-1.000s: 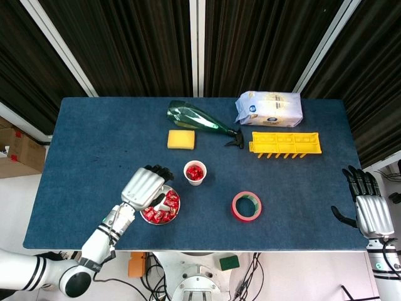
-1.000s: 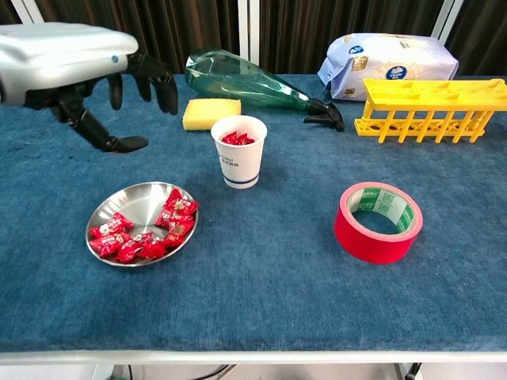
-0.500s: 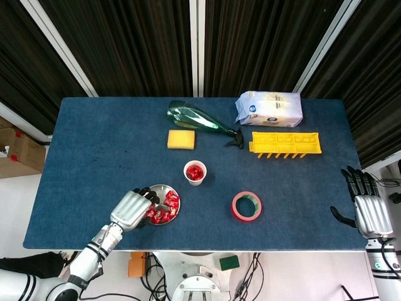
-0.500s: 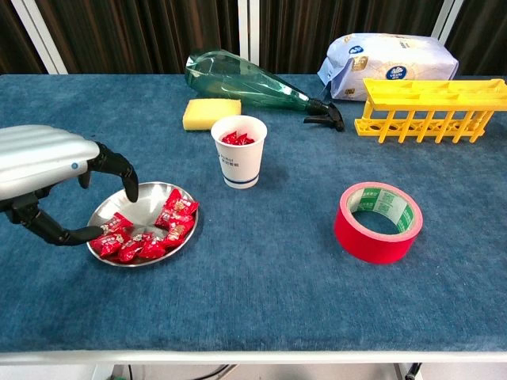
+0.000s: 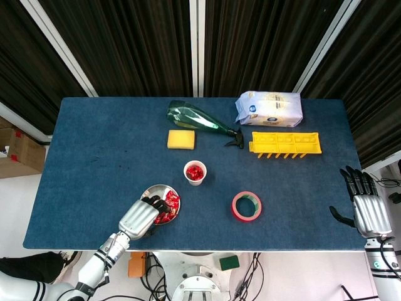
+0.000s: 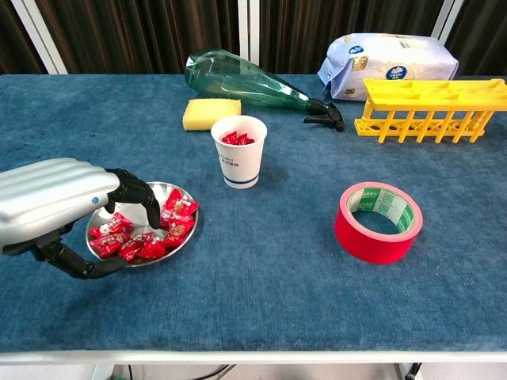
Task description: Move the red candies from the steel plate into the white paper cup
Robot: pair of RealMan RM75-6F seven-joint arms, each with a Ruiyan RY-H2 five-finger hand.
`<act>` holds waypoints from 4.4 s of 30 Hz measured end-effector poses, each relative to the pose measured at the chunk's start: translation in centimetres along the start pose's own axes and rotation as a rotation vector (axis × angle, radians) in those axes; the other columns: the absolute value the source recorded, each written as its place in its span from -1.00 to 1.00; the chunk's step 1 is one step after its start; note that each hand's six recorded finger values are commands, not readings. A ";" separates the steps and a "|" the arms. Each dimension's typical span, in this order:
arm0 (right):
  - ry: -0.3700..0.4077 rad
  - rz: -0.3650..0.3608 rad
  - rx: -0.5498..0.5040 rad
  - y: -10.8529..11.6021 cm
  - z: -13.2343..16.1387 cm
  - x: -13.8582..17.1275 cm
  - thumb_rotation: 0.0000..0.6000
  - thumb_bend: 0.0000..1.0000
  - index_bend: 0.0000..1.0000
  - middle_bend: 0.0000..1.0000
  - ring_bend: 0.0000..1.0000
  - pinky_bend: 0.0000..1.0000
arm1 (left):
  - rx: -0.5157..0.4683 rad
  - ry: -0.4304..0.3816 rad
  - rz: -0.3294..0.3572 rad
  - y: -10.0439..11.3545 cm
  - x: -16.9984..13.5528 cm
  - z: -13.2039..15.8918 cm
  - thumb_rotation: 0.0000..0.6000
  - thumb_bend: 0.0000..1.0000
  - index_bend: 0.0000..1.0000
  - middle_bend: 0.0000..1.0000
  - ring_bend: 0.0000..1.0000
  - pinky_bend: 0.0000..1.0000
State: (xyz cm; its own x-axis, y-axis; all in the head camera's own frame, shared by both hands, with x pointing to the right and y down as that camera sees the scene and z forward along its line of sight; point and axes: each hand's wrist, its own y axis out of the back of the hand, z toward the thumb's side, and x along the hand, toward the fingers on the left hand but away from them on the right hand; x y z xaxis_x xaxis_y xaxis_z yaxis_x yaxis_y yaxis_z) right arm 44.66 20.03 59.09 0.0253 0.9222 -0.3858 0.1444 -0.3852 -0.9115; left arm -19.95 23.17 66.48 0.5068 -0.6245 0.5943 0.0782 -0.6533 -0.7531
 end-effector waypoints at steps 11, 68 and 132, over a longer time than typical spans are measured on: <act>-0.002 -0.004 -0.003 0.1 -0.1 0.0 1.00 -0.52 -1.00 -0.99 -1.00 -1.00 | 0.034 0.024 -0.004 -0.8 1.3 0.2 1.00 -0.43 -0.26 -0.46 -0.64 -0.29; 0.003 -0.025 -0.013 0.7 -0.1 0.3 1.00 -0.52 -1.00 -0.99 -1.00 -1.00 | -0.044 0.028 0.186 9.1 3.9 1.2 1.00 -0.27 0.19 -0.32 -0.60 -0.26; 0.007 -0.024 -0.008 0.3 0.1 0.2 1.00 -0.53 -1.00 -1.00 -1.00 -1.00 | 0.001 -0.006 0.042 1.7 2.5 0.7 1.00 -0.34 -0.27 -0.46 -0.68 -0.34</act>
State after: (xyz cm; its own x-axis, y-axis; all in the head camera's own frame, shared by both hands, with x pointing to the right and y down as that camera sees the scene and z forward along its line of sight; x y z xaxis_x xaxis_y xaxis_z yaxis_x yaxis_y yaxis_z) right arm 44.64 20.08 58.74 0.0287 0.9313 -0.3631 0.1524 -0.3631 -0.9192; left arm -17.97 20.76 66.54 0.5148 -0.6485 0.5608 0.0575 -0.6265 -0.7773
